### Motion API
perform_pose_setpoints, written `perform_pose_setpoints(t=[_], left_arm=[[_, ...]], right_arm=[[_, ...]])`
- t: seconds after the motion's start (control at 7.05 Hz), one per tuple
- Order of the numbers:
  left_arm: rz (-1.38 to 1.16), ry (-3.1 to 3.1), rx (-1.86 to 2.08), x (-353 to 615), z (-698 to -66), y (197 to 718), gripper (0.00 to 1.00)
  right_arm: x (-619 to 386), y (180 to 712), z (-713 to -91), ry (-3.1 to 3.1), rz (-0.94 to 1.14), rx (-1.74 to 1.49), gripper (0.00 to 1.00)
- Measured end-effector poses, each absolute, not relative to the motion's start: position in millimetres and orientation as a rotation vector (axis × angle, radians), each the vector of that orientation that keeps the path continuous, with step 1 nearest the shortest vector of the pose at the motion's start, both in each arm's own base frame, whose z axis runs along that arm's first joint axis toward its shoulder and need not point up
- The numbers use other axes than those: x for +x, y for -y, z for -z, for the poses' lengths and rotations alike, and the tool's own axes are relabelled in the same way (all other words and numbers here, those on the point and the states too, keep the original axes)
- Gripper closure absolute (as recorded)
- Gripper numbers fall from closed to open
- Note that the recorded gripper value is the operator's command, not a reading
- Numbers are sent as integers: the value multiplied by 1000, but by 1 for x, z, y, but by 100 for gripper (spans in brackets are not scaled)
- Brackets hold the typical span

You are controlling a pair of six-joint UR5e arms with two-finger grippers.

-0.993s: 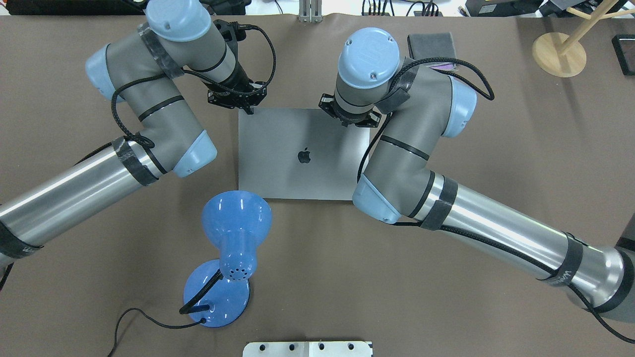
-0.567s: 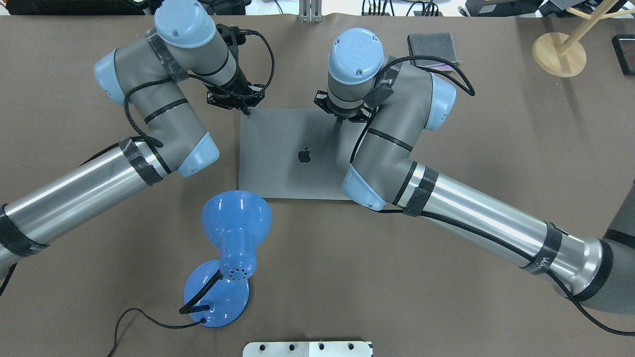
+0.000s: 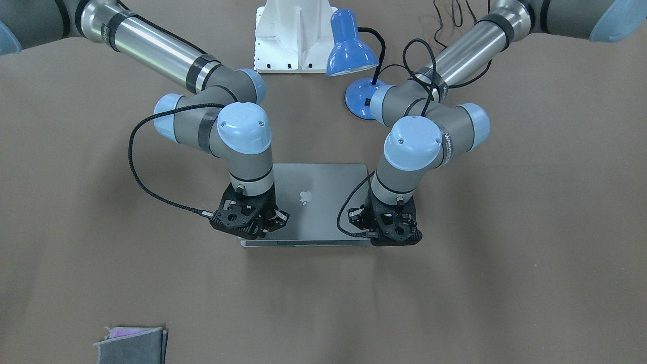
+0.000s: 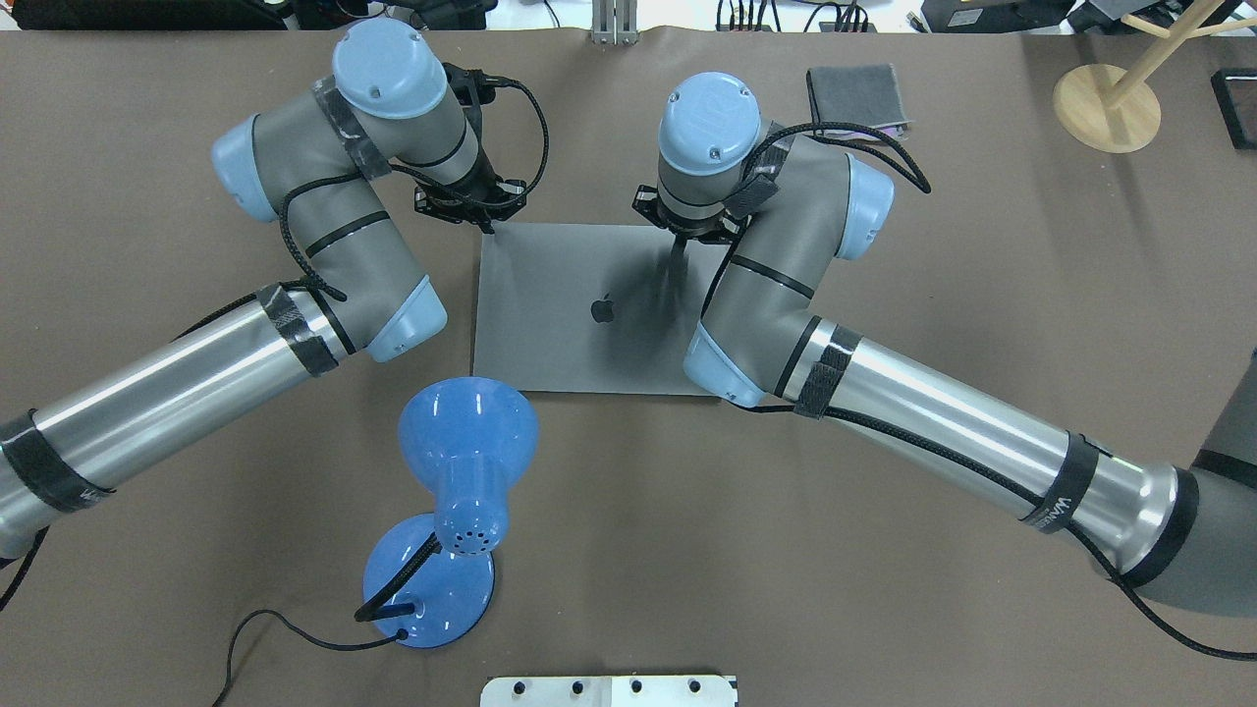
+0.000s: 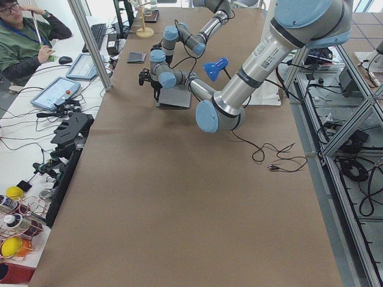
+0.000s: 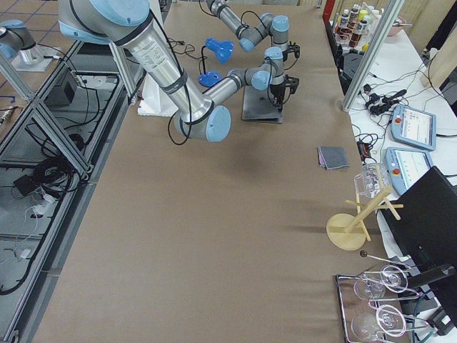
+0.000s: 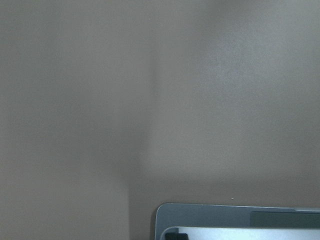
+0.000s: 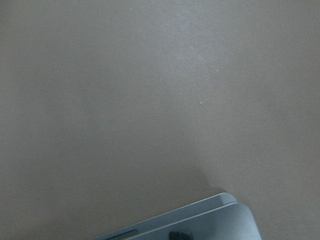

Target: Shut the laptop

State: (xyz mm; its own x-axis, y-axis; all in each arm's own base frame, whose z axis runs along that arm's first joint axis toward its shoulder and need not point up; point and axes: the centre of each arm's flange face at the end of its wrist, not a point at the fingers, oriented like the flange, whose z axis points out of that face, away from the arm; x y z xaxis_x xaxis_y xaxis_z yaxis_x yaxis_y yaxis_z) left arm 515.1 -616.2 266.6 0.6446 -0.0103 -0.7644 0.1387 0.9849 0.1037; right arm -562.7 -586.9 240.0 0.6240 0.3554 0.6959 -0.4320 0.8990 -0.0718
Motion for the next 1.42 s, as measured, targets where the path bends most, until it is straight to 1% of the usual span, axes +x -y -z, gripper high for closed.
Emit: perform_pose_setpoints(t=[0.43,0.71,0.85,0.99,1.13,1.28,1.42], left_arm=[[81,-844,199,537,-279,609,100],[79,-850,213,537,-276,607,100],[78,-867,224,531,-265,607,74],[75,-892,224,519,-254,609,3],[62,-918,211,500,-246,613,2],[47,-930,199,476,-241,614,2],[31,-918,196,445,-238,610,2]], right_arm=[[-567,587,-245,765,-450,101,100],[-567,587,-234,779,-450,105,100],[-561,591,-228,790,-454,109,100],[-550,598,-222,803,-461,112,79],[-531,605,-217,820,-465,114,3],[-506,607,-218,836,-460,115,0],[-476,601,-222,844,-445,124,0]])
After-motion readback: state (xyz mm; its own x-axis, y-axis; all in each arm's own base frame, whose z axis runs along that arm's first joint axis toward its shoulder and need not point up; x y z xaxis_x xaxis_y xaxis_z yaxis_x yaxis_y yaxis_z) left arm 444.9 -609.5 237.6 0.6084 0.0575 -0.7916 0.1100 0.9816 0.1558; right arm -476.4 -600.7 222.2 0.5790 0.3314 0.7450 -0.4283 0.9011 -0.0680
